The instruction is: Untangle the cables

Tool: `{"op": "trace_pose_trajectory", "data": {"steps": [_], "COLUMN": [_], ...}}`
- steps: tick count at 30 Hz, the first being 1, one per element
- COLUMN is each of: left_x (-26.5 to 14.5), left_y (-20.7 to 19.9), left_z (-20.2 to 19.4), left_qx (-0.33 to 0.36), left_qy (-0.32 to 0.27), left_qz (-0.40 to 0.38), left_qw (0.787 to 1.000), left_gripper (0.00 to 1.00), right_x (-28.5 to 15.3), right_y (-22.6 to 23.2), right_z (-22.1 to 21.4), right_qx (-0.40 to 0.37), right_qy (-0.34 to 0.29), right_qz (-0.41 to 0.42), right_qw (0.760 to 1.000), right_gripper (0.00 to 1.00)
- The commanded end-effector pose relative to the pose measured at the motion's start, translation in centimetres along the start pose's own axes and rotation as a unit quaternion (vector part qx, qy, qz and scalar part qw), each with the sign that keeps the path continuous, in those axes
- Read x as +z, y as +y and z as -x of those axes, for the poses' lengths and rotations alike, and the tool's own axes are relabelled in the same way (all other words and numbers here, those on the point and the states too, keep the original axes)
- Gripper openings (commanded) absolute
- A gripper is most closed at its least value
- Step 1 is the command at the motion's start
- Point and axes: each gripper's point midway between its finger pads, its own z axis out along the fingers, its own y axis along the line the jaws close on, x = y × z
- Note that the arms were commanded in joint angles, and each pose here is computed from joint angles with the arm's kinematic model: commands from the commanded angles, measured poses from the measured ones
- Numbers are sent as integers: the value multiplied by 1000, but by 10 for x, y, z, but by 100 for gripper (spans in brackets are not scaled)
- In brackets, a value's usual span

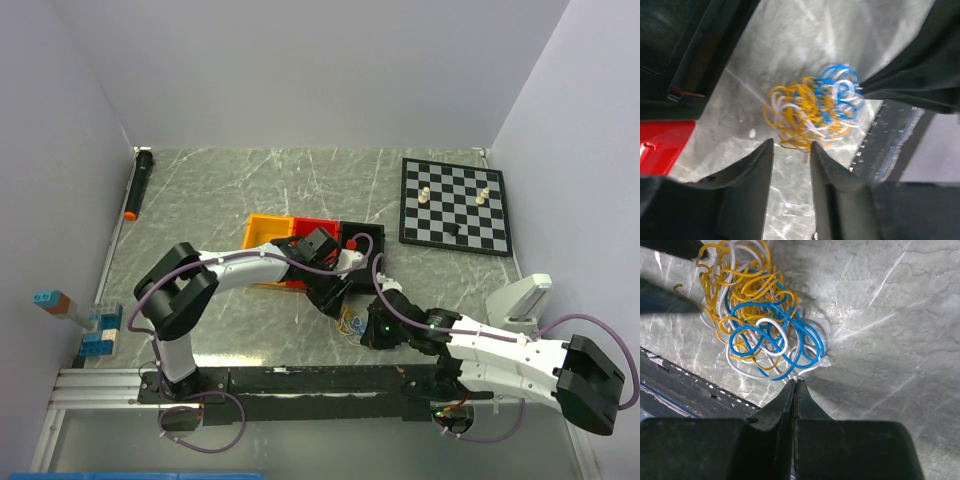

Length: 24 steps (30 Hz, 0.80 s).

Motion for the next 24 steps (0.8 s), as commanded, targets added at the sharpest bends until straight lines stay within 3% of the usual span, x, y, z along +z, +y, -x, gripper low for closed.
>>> {"op": "trace_pose_trajectory", "data": {"steps": [1, 7, 19, 24], "left_x": [3, -3, -70, -112], "left_y": [7, 9, 2, 23], "left_z": [13, 12, -16, -25], "left_qx": [21, 32, 99, 79], "left_qy": [-14, -11, 36, 15], "left_qz": [19, 30, 62, 109], "left_qw": [1000, 999, 993, 991], "left_gripper": [33, 1, 1, 1], "right_x": [-1, 1, -2, -3], "right_y": [2, 2, 2, 6], "right_z": [3, 3, 8, 15], "right_qx": [4, 2, 7, 3], "right_qy": [-9, -8, -13, -15], "right_qz": [11, 11, 1, -7], "right_qw": [1000, 1000, 1000, 1000], "right_gripper": [0, 0, 0, 0]}}
